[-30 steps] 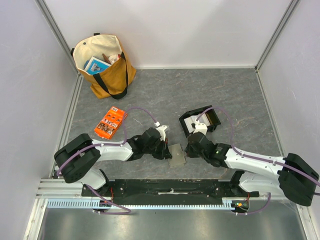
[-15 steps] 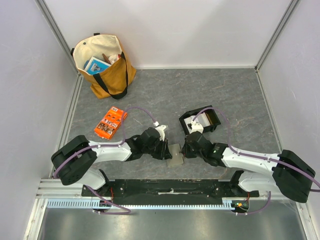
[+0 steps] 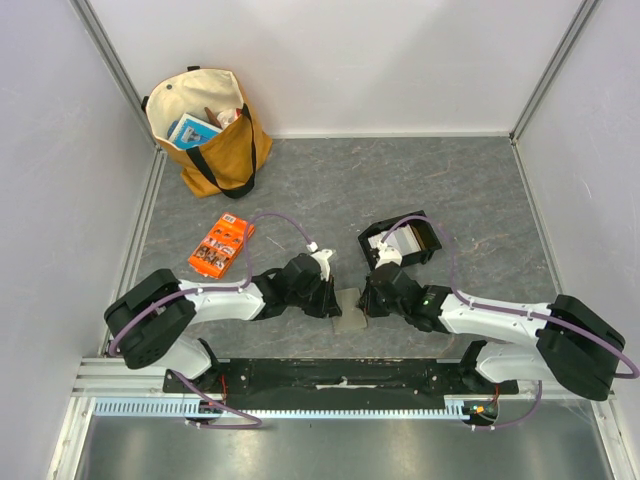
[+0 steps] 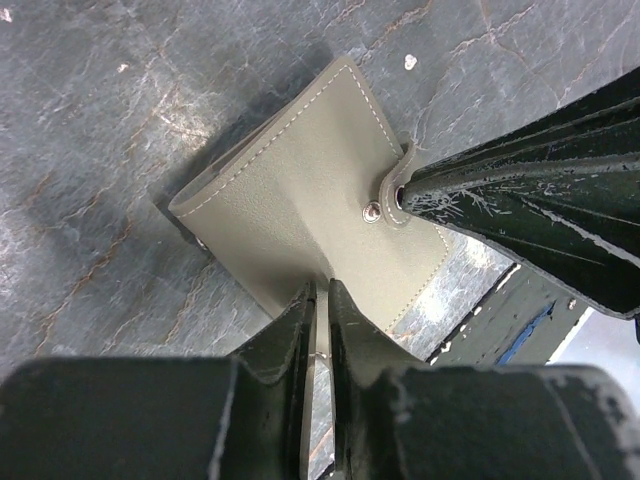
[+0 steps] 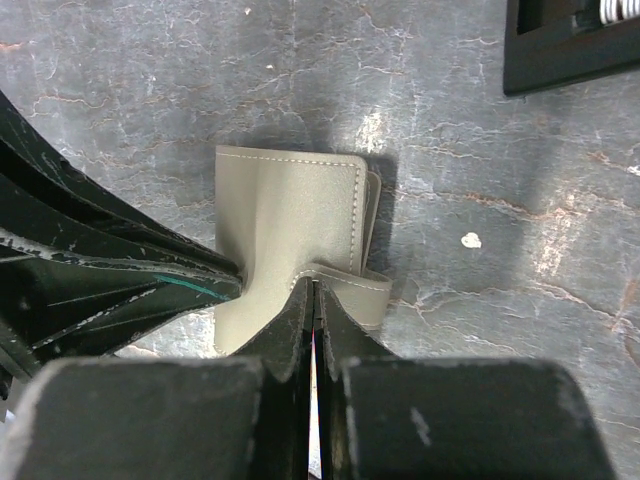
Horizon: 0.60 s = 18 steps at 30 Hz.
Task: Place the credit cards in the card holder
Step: Close the card holder at the center of the board.
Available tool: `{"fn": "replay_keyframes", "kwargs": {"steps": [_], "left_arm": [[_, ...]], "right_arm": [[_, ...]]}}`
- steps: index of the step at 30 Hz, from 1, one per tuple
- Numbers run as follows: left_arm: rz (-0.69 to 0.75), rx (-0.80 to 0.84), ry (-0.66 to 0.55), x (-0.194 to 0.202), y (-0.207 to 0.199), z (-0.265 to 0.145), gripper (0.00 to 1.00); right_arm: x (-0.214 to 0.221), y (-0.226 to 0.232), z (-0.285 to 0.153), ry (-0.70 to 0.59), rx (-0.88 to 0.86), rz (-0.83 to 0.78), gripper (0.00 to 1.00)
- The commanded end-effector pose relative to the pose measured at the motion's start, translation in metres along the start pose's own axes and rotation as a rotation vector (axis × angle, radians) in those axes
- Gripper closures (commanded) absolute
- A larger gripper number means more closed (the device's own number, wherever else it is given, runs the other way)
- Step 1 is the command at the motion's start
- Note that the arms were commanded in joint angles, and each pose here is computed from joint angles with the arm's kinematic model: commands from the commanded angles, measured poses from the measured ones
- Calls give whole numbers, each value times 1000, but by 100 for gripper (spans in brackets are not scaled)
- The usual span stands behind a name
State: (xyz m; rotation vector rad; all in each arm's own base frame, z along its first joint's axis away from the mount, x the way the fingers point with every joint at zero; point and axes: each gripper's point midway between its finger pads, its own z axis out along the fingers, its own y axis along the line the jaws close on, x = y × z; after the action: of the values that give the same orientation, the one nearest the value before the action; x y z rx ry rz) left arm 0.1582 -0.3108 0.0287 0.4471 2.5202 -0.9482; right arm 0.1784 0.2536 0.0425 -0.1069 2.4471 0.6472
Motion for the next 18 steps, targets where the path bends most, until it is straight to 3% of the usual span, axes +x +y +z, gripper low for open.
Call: {"fn": "replay_keyframes", "kwargs": {"steps": [1,12,18], "left_arm": [[22,-61,34,9,16,5,85],[8,-119,99,34,33,10,88],[12,-110,40,20,25,1,76]], "right_arm": [[0,5,2,-5,-33,6,99],[10,-8,5,14,9,23,99],[13,-12,7,21,29,26,99]]}}
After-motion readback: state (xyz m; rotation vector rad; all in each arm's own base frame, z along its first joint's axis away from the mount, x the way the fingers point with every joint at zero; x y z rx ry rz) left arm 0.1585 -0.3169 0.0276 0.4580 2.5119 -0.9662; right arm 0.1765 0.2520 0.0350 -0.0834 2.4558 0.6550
